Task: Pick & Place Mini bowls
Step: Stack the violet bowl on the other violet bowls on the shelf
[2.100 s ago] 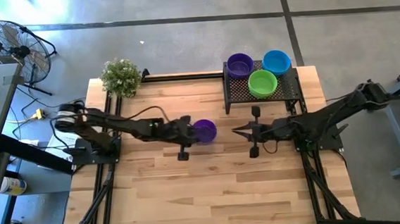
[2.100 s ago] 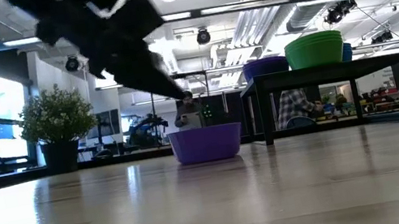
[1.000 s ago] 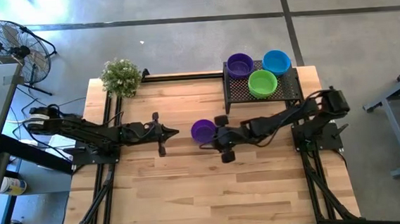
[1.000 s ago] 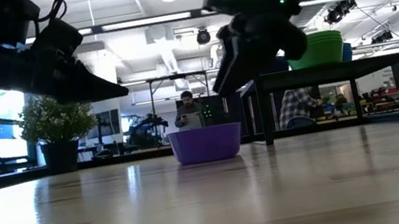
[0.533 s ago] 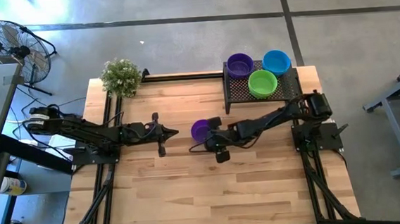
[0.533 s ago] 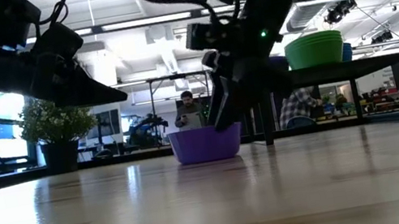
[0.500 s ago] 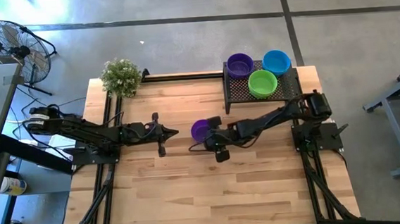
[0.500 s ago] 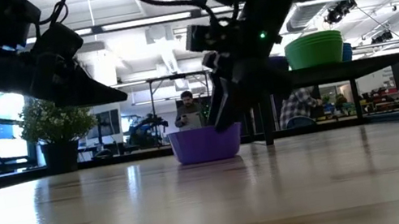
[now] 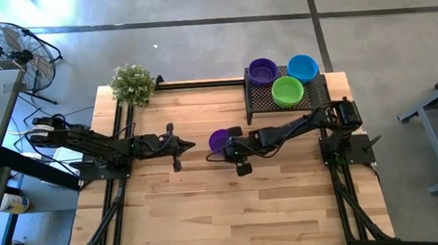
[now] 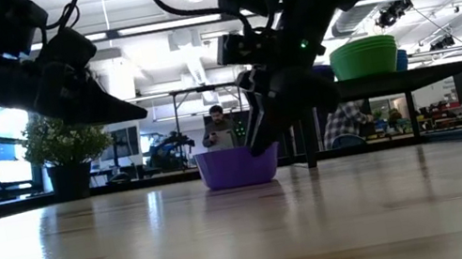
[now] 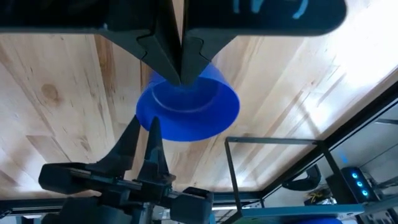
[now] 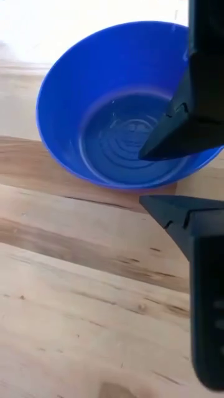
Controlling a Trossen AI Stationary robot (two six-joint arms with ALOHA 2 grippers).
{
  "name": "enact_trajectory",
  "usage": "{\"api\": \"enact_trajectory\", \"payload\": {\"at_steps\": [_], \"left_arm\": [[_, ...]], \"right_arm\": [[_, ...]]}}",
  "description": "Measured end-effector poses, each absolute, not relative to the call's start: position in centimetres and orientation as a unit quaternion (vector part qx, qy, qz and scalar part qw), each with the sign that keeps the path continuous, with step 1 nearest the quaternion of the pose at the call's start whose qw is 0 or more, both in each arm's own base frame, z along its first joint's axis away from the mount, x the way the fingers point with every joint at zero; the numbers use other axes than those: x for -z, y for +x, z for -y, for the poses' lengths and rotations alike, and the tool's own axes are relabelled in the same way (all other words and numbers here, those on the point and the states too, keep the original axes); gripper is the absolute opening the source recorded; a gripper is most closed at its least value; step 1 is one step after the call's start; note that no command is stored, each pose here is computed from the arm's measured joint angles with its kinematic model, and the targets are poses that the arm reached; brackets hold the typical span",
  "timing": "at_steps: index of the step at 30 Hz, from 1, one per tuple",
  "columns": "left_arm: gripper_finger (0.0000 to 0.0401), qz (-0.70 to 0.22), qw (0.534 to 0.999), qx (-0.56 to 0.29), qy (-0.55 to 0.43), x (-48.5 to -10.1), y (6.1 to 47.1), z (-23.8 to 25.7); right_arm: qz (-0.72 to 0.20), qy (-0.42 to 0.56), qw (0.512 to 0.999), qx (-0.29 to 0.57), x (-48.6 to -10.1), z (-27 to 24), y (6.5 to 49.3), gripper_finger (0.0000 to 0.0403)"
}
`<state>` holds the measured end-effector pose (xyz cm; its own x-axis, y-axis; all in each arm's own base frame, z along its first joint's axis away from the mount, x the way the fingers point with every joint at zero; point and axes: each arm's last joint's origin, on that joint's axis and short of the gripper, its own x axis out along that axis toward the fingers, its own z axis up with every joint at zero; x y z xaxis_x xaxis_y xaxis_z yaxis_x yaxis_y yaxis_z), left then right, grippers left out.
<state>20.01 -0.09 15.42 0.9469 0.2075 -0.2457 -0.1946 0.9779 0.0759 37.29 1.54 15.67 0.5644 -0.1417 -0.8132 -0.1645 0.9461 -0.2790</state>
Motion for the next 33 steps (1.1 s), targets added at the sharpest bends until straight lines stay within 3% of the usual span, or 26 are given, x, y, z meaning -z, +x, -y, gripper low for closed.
{"api": "enact_trajectory", "payload": {"at_steps": [13,19,25,33], "left_arm": [[0.0,-0.136,0.985,-0.103,0.026,-15.3,20.0,0.1],[0.0,-0.129,0.986,-0.104,0.014,-15.6,19.8,0.1],[0.0,-0.127,0.985,-0.118,0.013,-16.4,19.0,0.0],[0.0,-0.125,0.984,-0.123,0.005,-17.3,17.9,-0.1]], "right_arm": [[-0.472,-0.169,0.865,-0.013,-15.6,-1.4,37.2,0.001],[-0.485,-0.175,0.857,-0.012,-16.2,-1.5,36.6,0.0007],[-0.468,-0.182,0.865,-0.004,-19.5,-2.3,35.1,0.0004],[-0.376,-0.156,0.913,0.027,-27.9,-2.7,31.3,0.0004]]}}
